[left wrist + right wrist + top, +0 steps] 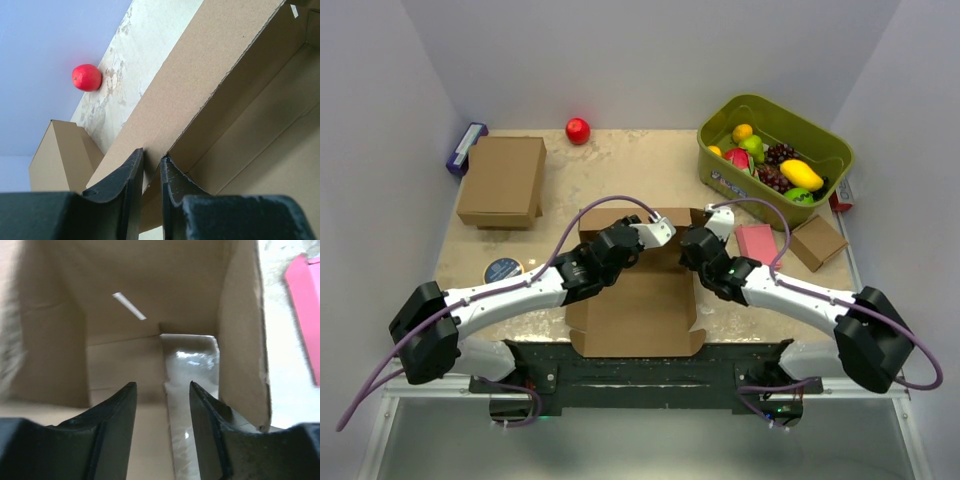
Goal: Fold the paper box
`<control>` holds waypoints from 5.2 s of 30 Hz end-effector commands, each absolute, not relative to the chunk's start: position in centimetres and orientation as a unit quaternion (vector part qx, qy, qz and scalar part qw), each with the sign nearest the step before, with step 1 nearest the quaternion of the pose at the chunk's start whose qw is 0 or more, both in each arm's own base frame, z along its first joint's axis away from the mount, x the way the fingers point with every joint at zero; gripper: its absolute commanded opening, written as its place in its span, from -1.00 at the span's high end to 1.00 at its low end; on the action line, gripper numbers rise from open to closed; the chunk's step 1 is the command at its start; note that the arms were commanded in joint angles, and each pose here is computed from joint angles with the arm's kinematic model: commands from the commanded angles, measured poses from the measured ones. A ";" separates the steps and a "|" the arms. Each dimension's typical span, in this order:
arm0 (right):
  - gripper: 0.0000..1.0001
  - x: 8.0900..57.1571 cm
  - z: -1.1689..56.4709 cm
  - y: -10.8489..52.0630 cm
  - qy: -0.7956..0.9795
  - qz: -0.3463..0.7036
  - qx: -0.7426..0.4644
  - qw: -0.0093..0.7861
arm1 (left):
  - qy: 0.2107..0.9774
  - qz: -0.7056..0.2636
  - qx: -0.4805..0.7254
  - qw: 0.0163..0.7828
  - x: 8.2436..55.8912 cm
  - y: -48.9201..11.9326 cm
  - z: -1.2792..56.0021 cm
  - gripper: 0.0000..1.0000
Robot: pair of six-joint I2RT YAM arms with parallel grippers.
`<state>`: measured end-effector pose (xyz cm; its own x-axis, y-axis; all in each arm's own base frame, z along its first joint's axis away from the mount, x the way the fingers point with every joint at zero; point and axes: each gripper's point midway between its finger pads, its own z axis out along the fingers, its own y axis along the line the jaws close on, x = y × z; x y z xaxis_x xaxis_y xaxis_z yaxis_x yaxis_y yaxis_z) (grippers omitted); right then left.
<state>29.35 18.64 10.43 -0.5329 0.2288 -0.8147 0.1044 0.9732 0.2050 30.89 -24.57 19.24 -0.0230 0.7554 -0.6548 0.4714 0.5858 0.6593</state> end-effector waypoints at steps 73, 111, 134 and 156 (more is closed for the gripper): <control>-0.50 26.2 13.6 15.7 0.839 0.148 0.132 0.506 | 0.755 0.110 0.413 0.497 30.9 -23.3 16.7 1.00; 0.90 17.6 -2.1 16.2 0.958 0.028 0.091 0.270 | 0.756 0.096 0.411 0.500 30.6 -23.5 16.9 1.00; -0.58 26.9 12.4 15.8 0.888 0.096 0.097 0.438 | 0.756 0.101 0.404 0.506 30.5 -23.0 17.4 1.00; 0.96 31.2 14.9 17.6 0.881 0.060 0.039 0.468 | 0.757 0.096 0.415 0.496 30.3 -23.8 16.5 1.00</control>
